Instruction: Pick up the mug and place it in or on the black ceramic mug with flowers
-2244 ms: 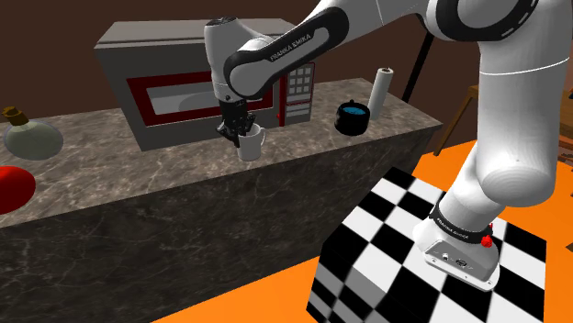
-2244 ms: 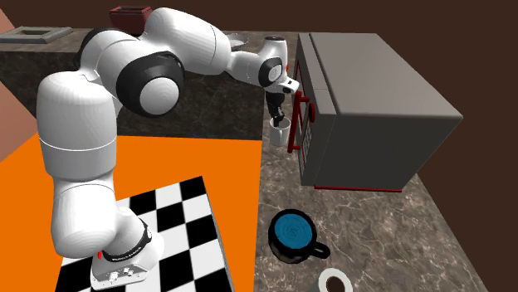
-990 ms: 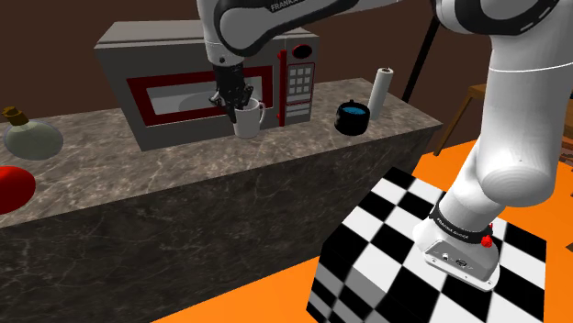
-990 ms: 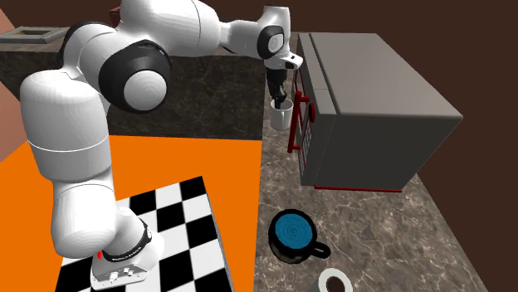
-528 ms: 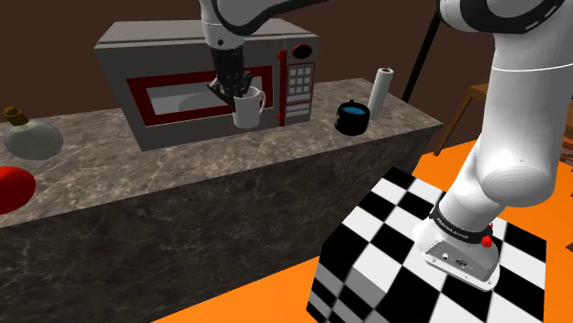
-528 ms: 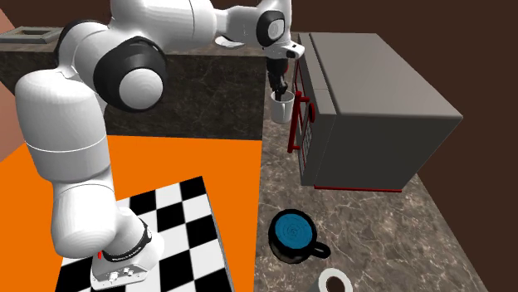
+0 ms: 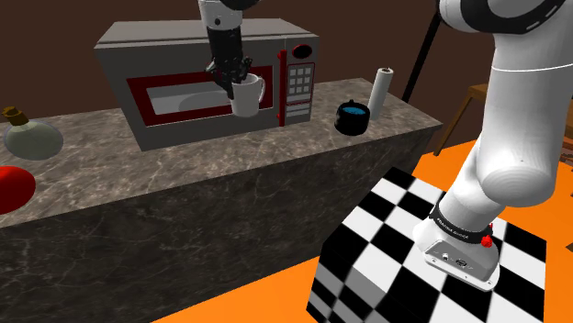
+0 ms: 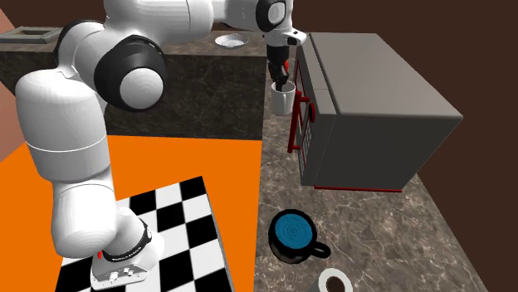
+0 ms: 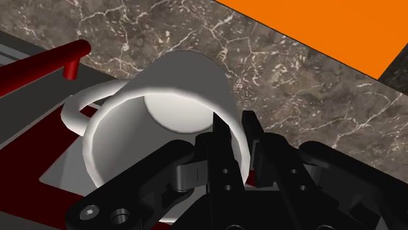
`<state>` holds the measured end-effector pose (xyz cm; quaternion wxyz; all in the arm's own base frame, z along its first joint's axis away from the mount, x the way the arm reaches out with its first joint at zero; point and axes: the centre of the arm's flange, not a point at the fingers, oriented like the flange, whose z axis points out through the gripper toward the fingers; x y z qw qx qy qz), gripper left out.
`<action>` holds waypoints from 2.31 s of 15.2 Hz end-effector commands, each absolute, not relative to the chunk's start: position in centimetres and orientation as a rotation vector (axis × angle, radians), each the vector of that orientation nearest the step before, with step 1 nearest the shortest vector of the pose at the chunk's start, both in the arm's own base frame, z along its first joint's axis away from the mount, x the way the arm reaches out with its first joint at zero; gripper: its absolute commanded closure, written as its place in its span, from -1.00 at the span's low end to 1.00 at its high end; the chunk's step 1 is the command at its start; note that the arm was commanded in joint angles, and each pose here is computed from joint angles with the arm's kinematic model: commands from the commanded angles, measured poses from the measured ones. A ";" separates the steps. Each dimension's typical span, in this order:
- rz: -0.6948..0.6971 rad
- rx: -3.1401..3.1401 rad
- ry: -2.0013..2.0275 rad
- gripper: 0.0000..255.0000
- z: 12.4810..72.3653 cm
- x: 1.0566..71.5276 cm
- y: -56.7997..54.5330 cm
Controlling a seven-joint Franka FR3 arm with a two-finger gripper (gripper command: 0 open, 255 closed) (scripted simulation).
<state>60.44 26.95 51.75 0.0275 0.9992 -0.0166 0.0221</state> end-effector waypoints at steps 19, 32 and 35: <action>0.068 3.085 -0.051 1.00 53.7 52.2 3.3; 0.068 3.085 -0.051 1.00 54.7 46.5 -12.8; 0.068 3.085 -0.051 1.00 54.9 45.2 -16.6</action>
